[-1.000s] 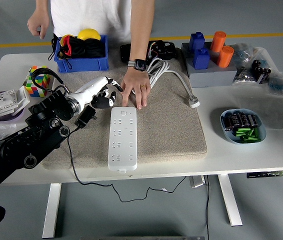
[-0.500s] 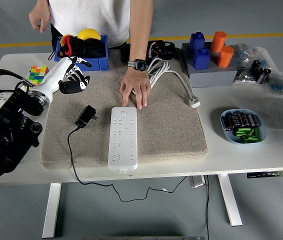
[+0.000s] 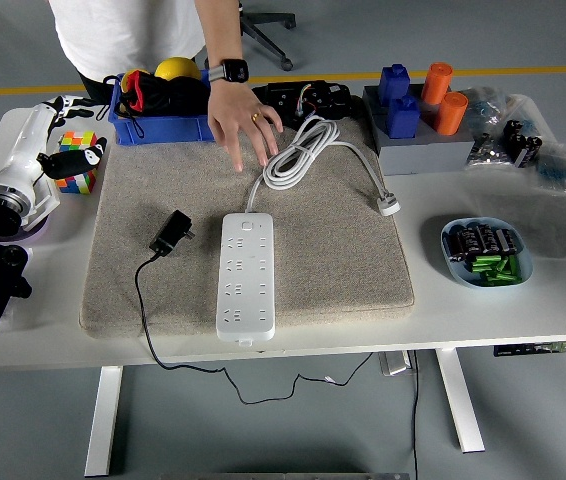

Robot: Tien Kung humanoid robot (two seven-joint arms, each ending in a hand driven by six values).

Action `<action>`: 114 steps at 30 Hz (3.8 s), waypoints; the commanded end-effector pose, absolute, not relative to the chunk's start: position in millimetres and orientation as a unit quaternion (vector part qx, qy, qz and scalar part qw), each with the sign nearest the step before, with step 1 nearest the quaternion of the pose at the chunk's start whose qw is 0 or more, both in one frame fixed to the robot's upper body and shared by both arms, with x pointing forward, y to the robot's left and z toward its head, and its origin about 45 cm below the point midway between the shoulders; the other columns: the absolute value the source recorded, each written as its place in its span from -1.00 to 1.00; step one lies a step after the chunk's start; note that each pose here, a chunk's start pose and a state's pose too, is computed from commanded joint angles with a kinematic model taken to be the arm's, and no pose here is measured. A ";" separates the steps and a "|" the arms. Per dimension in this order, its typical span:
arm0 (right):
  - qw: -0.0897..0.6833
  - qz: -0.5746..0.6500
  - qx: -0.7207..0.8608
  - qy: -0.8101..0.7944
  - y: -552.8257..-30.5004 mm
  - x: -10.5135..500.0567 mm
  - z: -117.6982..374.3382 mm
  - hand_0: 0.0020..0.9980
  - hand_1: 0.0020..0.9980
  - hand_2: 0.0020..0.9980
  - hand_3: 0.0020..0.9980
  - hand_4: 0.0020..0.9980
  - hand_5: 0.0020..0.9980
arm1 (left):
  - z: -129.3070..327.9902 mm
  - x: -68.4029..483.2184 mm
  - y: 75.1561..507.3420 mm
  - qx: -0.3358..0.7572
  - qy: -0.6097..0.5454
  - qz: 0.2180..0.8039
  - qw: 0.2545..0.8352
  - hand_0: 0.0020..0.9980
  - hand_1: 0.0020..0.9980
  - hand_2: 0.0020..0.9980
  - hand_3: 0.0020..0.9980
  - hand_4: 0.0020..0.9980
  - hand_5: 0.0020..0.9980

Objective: Pull the plug out,throw it away,press the button

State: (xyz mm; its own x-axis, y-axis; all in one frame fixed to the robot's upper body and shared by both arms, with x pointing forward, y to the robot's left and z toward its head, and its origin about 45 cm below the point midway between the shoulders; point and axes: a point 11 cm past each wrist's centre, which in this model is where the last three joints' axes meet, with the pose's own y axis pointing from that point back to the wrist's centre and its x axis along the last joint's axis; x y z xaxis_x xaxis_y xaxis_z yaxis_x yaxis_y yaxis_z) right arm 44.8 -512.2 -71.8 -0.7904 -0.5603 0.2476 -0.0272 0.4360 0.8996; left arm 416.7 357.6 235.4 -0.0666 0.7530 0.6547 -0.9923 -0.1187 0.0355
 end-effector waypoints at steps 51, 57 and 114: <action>0.277 -0.488 0.168 -0.811 -508.3 48.2 -73.0 0.48 0.33 0.28 0.22 0.32 -0.05 | 236.7 386.9 393.0 0.266 -0.220 0.722 0.600 0.76 0.71 0.56 0.59 0.30 -0.69; 0.273 -0.491 0.164 -0.811 -503.3 46.8 -75.7 0.48 0.33 0.28 0.22 0.32 -0.05 | 230.1 381.6 394.4 0.272 -0.214 0.722 0.600 0.75 0.70 0.55 0.59 0.29 -0.69; 0.282 -0.495 0.143 -0.810 -503.3 50.0 -74.2 0.48 0.34 0.29 0.22 0.32 -0.06 | 226.1 377.8 376.0 0.254 -0.218 0.717 0.611 0.73 0.66 0.48 0.54 0.29 -0.70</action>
